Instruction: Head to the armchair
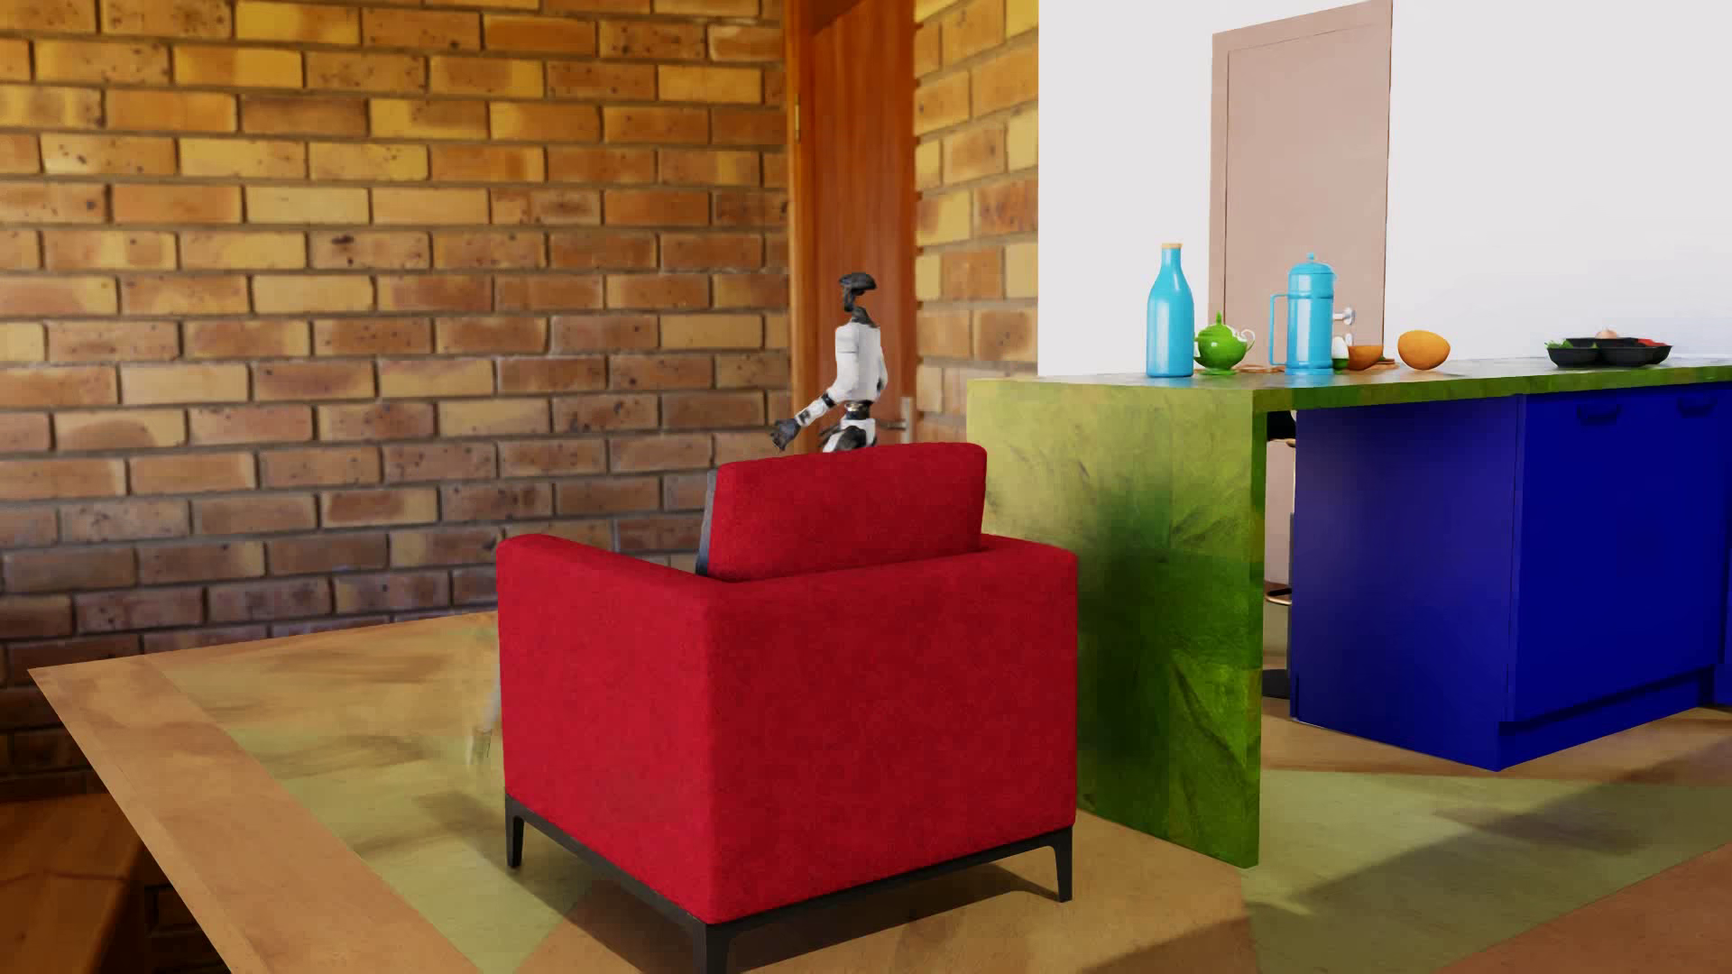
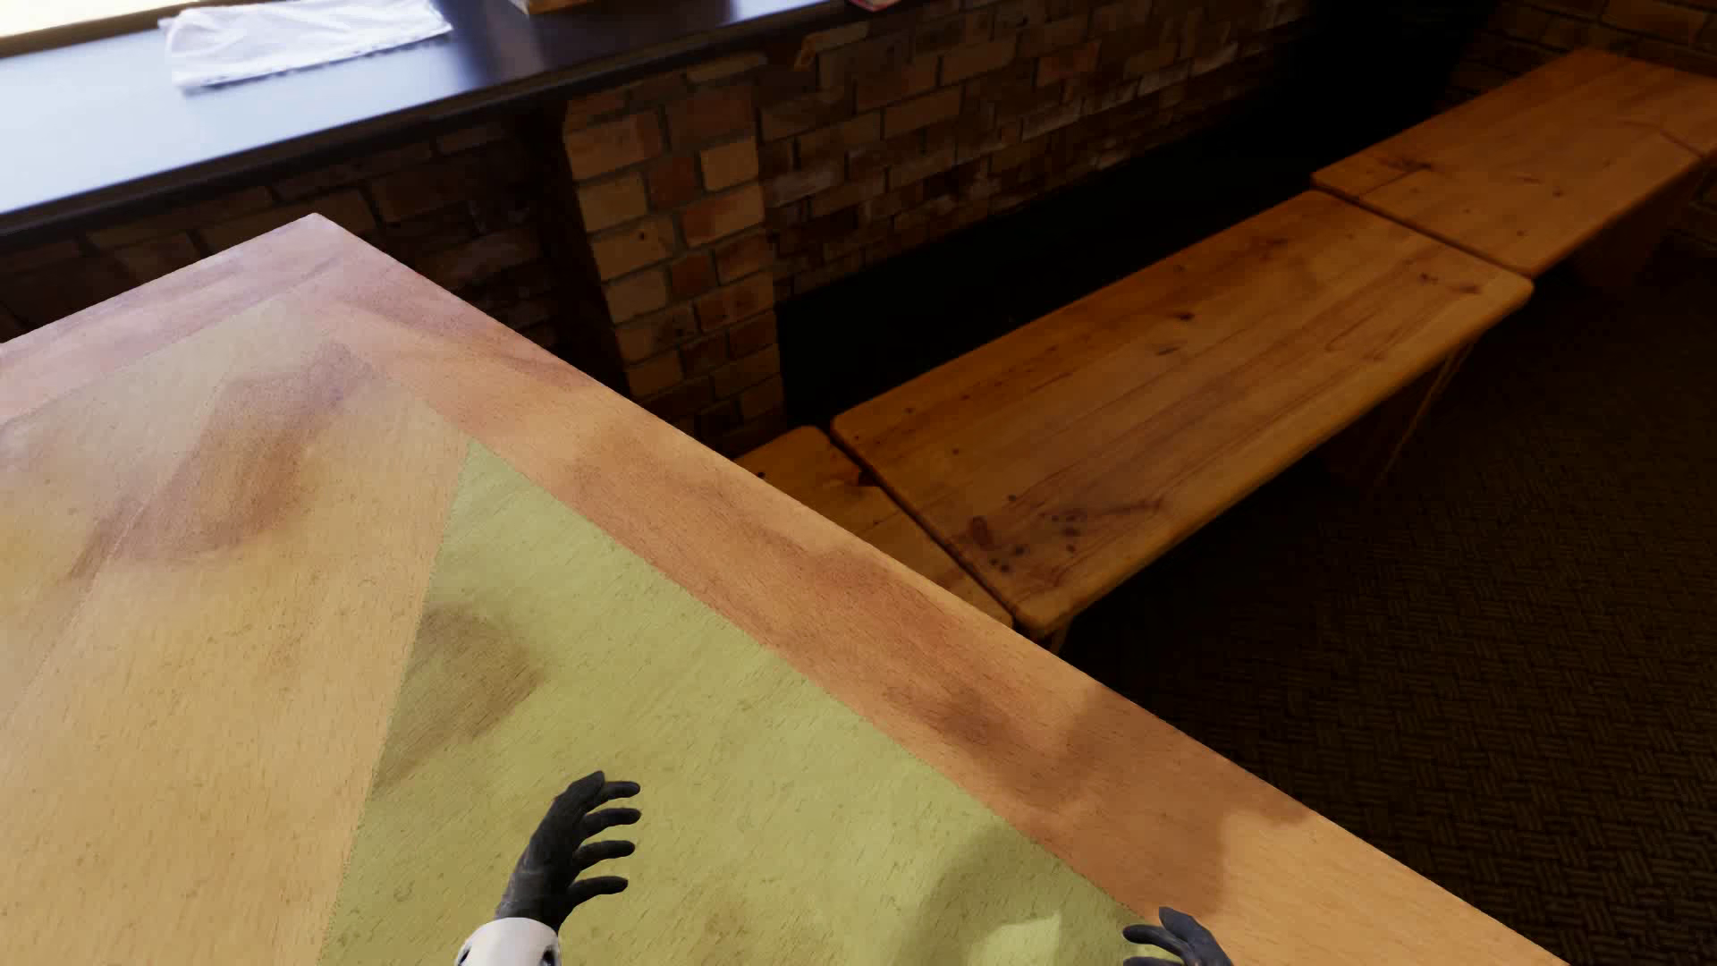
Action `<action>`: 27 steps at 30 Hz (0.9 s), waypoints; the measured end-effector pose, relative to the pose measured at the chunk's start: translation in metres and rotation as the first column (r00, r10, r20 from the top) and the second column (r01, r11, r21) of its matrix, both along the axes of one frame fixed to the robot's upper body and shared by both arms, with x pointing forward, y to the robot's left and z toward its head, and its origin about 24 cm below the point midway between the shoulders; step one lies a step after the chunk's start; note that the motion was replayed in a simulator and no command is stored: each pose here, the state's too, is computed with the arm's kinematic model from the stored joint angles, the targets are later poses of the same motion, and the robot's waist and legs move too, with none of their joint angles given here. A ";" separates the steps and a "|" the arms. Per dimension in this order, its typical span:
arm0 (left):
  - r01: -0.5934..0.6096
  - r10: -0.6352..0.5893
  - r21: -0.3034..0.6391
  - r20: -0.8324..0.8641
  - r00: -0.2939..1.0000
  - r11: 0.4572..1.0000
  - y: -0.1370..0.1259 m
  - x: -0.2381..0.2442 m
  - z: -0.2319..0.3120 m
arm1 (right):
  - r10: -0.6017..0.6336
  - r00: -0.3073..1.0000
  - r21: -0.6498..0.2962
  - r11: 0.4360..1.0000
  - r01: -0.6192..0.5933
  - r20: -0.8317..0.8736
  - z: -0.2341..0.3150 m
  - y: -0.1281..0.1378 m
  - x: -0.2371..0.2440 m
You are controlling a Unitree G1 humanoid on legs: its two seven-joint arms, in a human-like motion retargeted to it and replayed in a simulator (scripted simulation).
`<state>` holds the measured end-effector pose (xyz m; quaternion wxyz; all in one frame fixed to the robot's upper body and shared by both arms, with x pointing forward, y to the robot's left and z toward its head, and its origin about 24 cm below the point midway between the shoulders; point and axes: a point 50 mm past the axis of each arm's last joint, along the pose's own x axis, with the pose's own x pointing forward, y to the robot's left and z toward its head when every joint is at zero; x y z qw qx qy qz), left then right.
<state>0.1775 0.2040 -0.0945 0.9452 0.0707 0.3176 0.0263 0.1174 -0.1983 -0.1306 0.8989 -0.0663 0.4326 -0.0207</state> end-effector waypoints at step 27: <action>-0.005 -0.011 -0.074 -0.213 0.977 0.997 -0.019 -0.028 -0.028 | -0.038 0.999 -0.205 0.978 0.030 -0.033 0.008 -0.050 -0.009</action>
